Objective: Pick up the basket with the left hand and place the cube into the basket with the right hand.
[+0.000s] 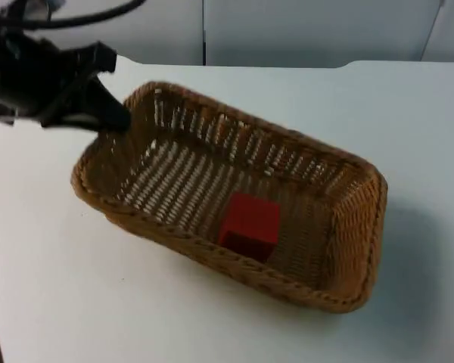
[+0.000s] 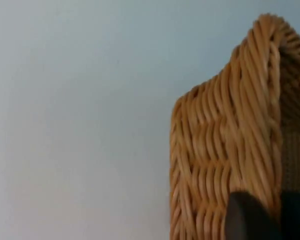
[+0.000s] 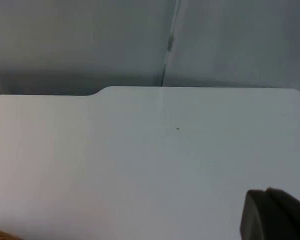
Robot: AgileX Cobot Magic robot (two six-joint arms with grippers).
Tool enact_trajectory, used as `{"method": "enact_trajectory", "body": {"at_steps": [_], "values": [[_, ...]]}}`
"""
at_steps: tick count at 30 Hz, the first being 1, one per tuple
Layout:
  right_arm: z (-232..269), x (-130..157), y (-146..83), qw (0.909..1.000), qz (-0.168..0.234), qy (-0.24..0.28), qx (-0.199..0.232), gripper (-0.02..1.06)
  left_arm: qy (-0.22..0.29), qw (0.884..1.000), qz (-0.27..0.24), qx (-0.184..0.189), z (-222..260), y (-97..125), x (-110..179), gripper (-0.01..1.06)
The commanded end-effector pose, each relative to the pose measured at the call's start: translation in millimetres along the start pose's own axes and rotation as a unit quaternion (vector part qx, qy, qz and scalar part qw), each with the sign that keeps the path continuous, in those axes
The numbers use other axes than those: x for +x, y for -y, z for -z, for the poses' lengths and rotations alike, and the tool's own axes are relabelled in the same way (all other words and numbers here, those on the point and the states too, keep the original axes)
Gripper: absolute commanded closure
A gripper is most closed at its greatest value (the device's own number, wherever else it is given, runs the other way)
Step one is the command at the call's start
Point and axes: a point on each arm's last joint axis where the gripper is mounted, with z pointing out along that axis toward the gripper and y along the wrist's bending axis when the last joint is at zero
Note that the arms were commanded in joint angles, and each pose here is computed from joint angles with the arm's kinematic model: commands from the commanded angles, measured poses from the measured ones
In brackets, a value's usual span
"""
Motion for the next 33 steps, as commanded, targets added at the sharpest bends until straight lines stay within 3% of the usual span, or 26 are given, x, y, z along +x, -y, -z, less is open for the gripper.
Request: {"method": "enact_trajectory", "body": {"at_steps": [1,4,7,12,16,20,27,31,33], "values": [[16,2,10,0.9990,0.005,0.019,0.041,1.05,0.043,0.998,-0.046,-0.027,29,19,-20,1.05],[37,2,18,0.9956,0.002,0.064,0.068,1.05,0.129,0.984,-0.093,-0.083,70,39,-39,1.05],[47,3,19,0.9943,-0.001,0.082,0.068,1.05,0.144,0.980,-0.094,-0.101,82,41,-42,1.05],[51,4,18,0.9945,-0.003,0.083,0.064,1.05,0.088,0.991,-0.058,-0.085,67,33,-32,1.05],[50,5,18,0.9949,-0.005,0.081,0.060,1.05,0.020,0.998,-0.005,-0.053,40,19,-18,1.05],[50,6,18,0.9953,-0.005,0.075,0.060,1.05,-0.016,0.999,0.029,-0.021,23,12,-10,1.05],[50,7,18,0.9960,-0.004,0.066,0.060,1.05,-0.039,0.997,0.057,-0.015,5,-1,-2,1.05],[50,7,18,0.9960,-0.004,0.066,0.060,1.05,-0.051,0.992,0.112,-0.002,-17,-16,6,1.05],[50,7,18,0.9960,-0.004,0.066,0.060,1.05,-0.055,0.992,0.115,-0.001,-20,-18,8,1.05]]}}
